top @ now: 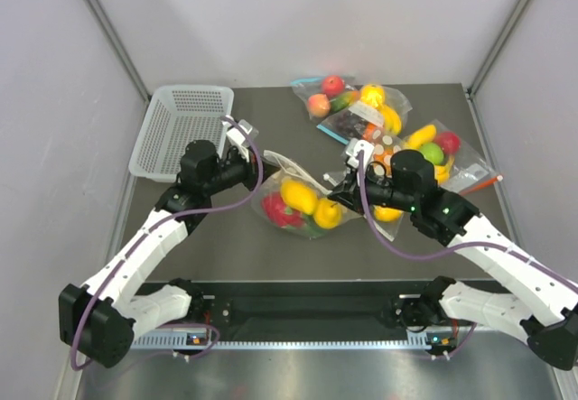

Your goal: Open the zip-top bag and remove the fake food

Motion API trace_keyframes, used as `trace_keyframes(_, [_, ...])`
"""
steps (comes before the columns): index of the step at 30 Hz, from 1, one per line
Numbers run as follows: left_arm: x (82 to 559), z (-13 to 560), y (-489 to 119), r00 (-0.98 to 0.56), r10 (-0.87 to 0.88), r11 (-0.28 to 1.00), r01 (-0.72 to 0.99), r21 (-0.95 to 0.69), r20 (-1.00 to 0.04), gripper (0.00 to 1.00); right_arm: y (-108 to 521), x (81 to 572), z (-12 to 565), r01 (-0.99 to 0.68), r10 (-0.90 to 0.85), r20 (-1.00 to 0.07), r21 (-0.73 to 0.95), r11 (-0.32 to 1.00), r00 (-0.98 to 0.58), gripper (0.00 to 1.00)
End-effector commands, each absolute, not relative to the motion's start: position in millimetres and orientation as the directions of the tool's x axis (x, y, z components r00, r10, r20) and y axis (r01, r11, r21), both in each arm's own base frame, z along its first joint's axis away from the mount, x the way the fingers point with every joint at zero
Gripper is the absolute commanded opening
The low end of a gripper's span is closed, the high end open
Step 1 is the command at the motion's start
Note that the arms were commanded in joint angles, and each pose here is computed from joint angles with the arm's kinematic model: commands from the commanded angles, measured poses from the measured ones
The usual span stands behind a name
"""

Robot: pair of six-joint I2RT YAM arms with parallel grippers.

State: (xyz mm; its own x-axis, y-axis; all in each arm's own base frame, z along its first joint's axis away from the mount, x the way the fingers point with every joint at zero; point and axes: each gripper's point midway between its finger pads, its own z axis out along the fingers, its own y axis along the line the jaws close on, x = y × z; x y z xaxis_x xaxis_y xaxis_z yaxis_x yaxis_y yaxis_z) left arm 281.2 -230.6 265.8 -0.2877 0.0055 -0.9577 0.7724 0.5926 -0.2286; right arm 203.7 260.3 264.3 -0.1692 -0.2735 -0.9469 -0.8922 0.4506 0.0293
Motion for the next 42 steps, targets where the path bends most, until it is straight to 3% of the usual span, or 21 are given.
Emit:
trace_keyframes(1, [317.5,295.5,-201.8,-0.185,-0.016,0.743,0.656,-0.135,-0.983,0.00,251.6,201.2,282.3,-0.880,-0.225,-0.963,0.024,0.474,-0.147,0.00])
trace_keyframes(10, [339.1,290.1,-171.8,-0.196,-0.005,0.863,0.494,-0.103,-0.981,0.00,242.4,194.8,271.7,-0.871,-0.247,-0.953,0.034,0.490,-0.176,0.00])
trace_keyframes(19, [347.6,287.8,-158.3,-0.209,0.001,0.896,0.433,-0.092,-0.978,0.00,240.5,190.8,262.4,-0.872,-0.258,-0.947,0.046,0.488,-0.194,0.00])
trace_keyframes(27, [345.7,285.1,-168.3,-0.202,0.031,0.863,0.499,-0.076,-0.979,0.00,240.7,188.1,260.5,-0.876,-0.259,-0.945,0.055,0.478,-0.201,0.01])
trace_keyframes(29, [341.7,288.0,-173.8,-0.181,0.039,0.841,0.537,-0.066,-0.983,0.00,241.6,188.6,265.2,-0.877,-0.252,-0.948,0.056,0.478,-0.197,0.12])
trace_keyframes(31, [334.9,289.4,-181.6,-0.172,0.047,0.807,0.587,-0.064,-0.984,0.00,242.0,190.8,272.0,-0.873,-0.243,-0.951,0.052,0.484,-0.191,0.39])
trace_keyframes(34, [326.9,290.1,-189.0,-0.165,0.055,0.768,0.638,-0.064,-0.985,0.00,243.8,196.3,287.5,-0.868,-0.225,-0.959,0.038,0.495,-0.171,0.52])
trace_keyframes(42, [305.6,291.0,-210.9,-0.134,0.087,0.634,0.771,-0.048,-0.987,0.00,264.8,219.6,337.4,-0.875,-0.176,-0.980,-0.008,0.484,-0.088,0.61])
